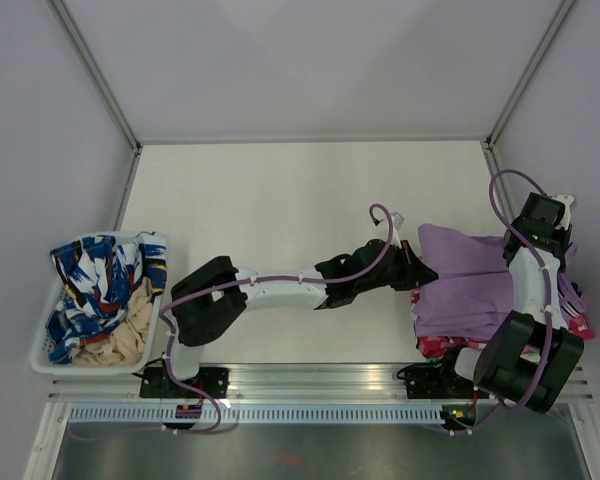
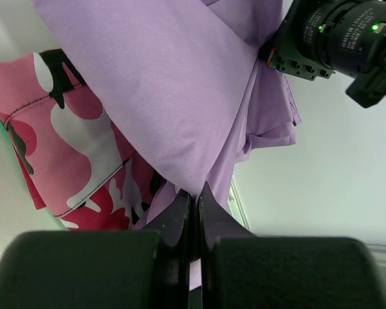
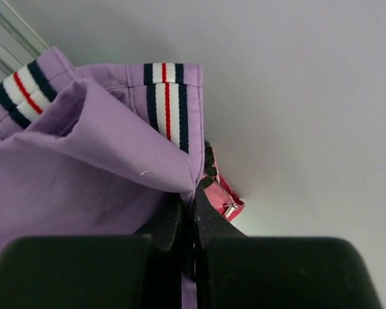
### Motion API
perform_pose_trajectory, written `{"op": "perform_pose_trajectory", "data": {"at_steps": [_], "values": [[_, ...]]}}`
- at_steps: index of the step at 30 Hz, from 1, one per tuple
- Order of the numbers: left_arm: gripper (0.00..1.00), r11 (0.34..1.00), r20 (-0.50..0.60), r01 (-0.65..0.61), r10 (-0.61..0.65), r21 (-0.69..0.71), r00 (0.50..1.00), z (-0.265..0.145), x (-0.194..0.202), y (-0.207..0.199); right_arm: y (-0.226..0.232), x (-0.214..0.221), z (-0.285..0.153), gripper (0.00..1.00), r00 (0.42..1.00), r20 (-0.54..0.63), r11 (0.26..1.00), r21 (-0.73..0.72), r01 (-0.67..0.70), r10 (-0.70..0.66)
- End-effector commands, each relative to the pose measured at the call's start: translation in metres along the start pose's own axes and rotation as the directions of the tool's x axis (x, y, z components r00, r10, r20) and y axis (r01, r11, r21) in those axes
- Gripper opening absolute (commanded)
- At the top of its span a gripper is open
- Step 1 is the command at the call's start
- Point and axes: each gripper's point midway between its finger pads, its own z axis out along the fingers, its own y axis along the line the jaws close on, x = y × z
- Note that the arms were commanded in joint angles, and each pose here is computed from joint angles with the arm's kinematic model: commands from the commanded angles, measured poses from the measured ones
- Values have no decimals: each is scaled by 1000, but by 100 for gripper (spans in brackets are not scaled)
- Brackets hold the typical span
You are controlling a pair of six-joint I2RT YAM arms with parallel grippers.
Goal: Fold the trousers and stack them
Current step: Neatly place the folded trousers to the corner
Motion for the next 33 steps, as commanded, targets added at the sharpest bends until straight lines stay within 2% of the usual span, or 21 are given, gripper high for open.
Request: {"op": "perform_pose_trajectory", "data": {"at_steps": [1, 2, 4, 5, 6, 7, 10, 13, 14, 15, 16, 17, 19, 22, 23, 24, 26, 27, 29, 30, 33], "values": [[2, 995, 17, -23, 24, -93, 1000, -16, -8, 17, -56, -14, 9, 0, 992, 66, 959, 258, -119, 105], [2, 995, 15, -26, 28, -99, 1000, -15, -6, 19, -58, -12, 9, 2, 992, 65, 953, 277, -126, 112], [2, 995, -10, -34, 33, -91, 999, -12, 0, 21, -61, -8, 7, 19, 988, 71, 943, 296, -155, 140], [2, 995, -23, -40, 38, -88, 999, -10, 2, 21, -62, -11, 6, 39, 983, 86, 939, 293, -182, 163], [2, 995, -36, -44, 41, -89, 999, -8, 5, 22, -62, -14, 6, 39, 982, 92, 941, 284, -184, 164], [2, 995, -43, -48, 44, -84, 998, -5, 5, 19, -60, -17, 6, 62, 975, 104, 938, 269, -218, 197], [7, 993, -47, -56, 51, -107, 998, -4, 4, 21, -57, -39, -2, 79, 947, 153, 930, 201, -308, 281], [12, 989, -20, -63, 61, -132, 998, -7, -2, 25, -54, -71, -15, 83, 933, 216, 936, 142, -321, 287], [17, 989, -14, -63, 62, -133, 998, -9, -6, 23, -54, -82, -19, 83, 930, 234, 940, 126, -318, 283], [33, 989, -14, -74, 73, -130, 997, -9, -7, 23, -44, -89, -23, 83, 934, 243, 952, 93, -291, 262], [33, 989, -11, -80, 79, -125, 997, -10, -9, 20, -41, -94, -25, 83, 931, 253, 953, 76, -292, 265], [57, 988, -8, -86, 86, -126, 996, -13, -13, 19, -38, -97, -28, 83, 930, 254, 955, 60, -291, 267], [76, 987, 2, -90, 91, -130, 996, -16, -23, 20, -27, -100, -31, 83, 922, 251, 952, 7, -306, 295], [91, 987, 36, -112, 117, -114, 992, -31, -52, 17, -17, -107, -42, 83, 897, 274, 938, -92, -333, 346], [92, 985, 34, -121, 126, -121, 991, -37, -55, 24, -10, -108, -45, 83, 889, 278, 931, -126, -342, 364], [92, 988, 57, -130, 135, -85, 989, -49, -69, 11, 0, -115, -56, 83, 875, 301, 922, -202, -331, 380], [94, 984, 91, -152, 160, -89, 983, -67, -89, 29, 19, -124, -70, 83, 854, 314, 893, -318, -317, 415], [94, 984, 152, -173, 175, -31, 973, -82, -109, 9, 33, -134, -88, 83, 830, 331, 853, -434, -289, 450], [95, 966, 183, -251, 257, -57, 949, -101, -132, 23, 47, -149, -113, 87, 766, 333, 760, -580, -294, 550], [95, 958, 215, -282, 288, -58, 933, -115, -147, 15, 68, -161, -142, 88, 746, 344, 685, -700, -202, 570], [96, 904, 218, -391, 422, -173, 880, -140, -185, 35, 92, -183, -207, 93, 680, 374, 538, -842, -36, 631]]}}
